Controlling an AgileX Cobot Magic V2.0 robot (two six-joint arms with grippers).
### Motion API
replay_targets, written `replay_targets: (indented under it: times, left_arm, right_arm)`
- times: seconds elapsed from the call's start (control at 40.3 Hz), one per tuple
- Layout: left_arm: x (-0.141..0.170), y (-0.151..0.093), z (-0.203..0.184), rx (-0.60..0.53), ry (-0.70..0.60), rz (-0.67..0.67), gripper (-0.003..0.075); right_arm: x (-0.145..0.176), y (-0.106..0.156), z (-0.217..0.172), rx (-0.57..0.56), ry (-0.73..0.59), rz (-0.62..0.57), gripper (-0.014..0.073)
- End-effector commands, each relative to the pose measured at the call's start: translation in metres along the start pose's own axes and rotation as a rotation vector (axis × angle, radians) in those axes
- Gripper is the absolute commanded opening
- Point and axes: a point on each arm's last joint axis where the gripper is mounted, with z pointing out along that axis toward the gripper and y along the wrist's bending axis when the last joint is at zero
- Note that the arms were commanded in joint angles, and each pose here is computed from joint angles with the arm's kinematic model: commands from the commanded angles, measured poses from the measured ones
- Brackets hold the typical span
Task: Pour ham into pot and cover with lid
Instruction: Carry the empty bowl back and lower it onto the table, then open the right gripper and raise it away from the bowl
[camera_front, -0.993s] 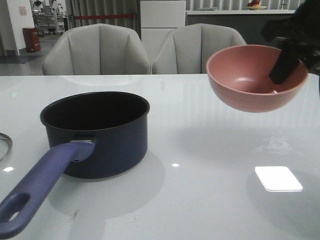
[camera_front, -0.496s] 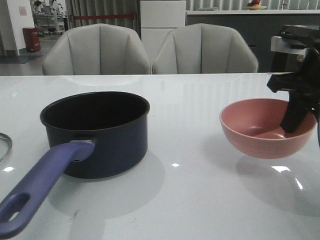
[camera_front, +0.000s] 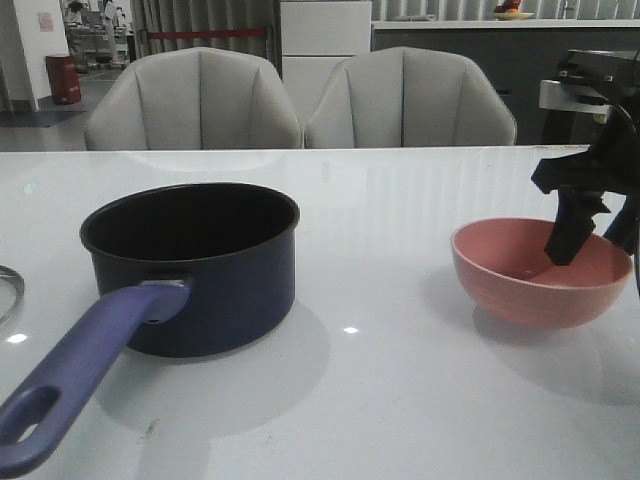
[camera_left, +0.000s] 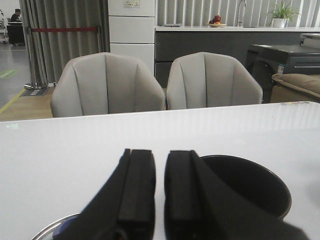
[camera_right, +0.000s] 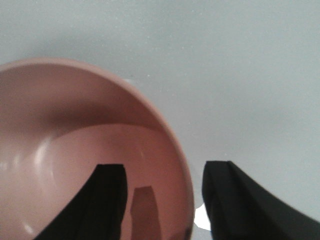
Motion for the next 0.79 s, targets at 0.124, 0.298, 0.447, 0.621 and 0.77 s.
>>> replay_targets:
  times: [0.124, 0.298, 0.447, 0.621, 0.77]
  left_arm:
    - [-0.015, 0.000, -0.001, 0.003, -0.095, -0.003, 0.0154]
    - [-0.015, 0.000, -0.001, 0.003, -0.095, -0.003, 0.0154]
    - [-0.015, 0.000, -0.001, 0.003, -0.095, -0.003, 0.0154]
    - [-0.015, 0.000, -0.001, 0.003, -0.095, -0.003, 0.0154]
    - [-0.015, 0.000, -0.001, 0.003, -0.095, -0.003, 0.0154]
  right_arm:
    - [-0.017, 0.008, -0.062, 0.017, -0.117, -0.091, 0.0476]
    - [-0.012, 0.018, -0.113, 0.027, -0.228, -0.136, 0.0476]
    - [0.004, 0.028, -0.151, 0.019, -0.379, -0.119, 0.0476]
    - [0.034, 0.044, -0.181, 0.015, -0.562, -0.121, 0.0476]
    - [0.064, 0.055, -0.195, 0.021, -0.708, -0.149, 0.0476]
